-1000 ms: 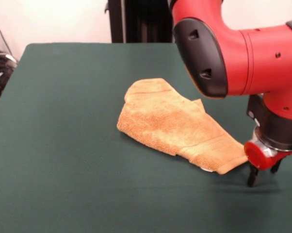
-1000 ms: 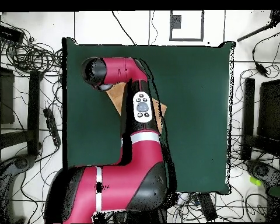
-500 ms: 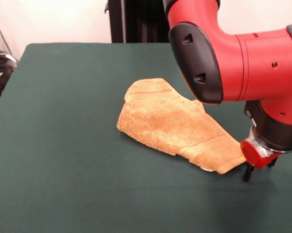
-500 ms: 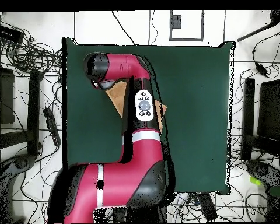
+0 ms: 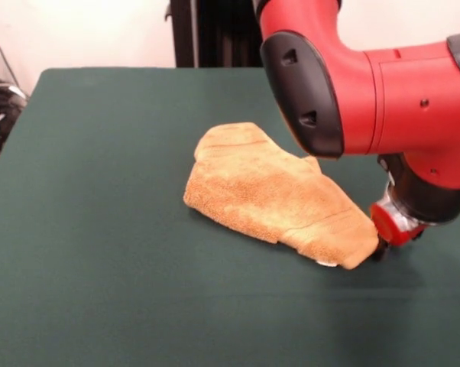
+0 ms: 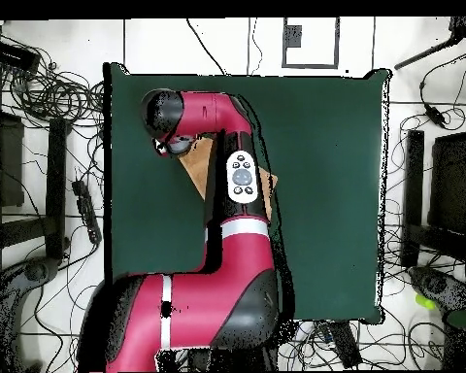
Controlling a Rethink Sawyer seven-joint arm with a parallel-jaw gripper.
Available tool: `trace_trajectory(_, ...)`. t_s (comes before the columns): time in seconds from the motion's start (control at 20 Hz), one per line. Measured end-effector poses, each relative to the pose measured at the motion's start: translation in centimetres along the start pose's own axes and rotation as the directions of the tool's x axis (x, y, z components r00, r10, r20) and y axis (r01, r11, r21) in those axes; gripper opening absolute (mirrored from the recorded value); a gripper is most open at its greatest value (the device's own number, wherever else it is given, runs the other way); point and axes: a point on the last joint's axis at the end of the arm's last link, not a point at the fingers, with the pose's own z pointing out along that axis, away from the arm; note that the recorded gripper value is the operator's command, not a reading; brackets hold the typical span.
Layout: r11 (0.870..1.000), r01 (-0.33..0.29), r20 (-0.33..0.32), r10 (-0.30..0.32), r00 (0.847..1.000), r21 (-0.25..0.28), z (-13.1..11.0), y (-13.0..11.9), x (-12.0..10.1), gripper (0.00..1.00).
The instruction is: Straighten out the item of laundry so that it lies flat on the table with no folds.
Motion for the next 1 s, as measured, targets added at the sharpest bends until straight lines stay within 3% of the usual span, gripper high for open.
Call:
trace_trajectory(0.55,0.999,-0.007,-0.081,0.004,0.997,-0.034,-3.0,2.0,4.1,1.00)
trace_trajectory(1.0,1.000,-0.015,-0.108,0.014,0.994,-0.012,-4.2,2.2,6.7,1.00)
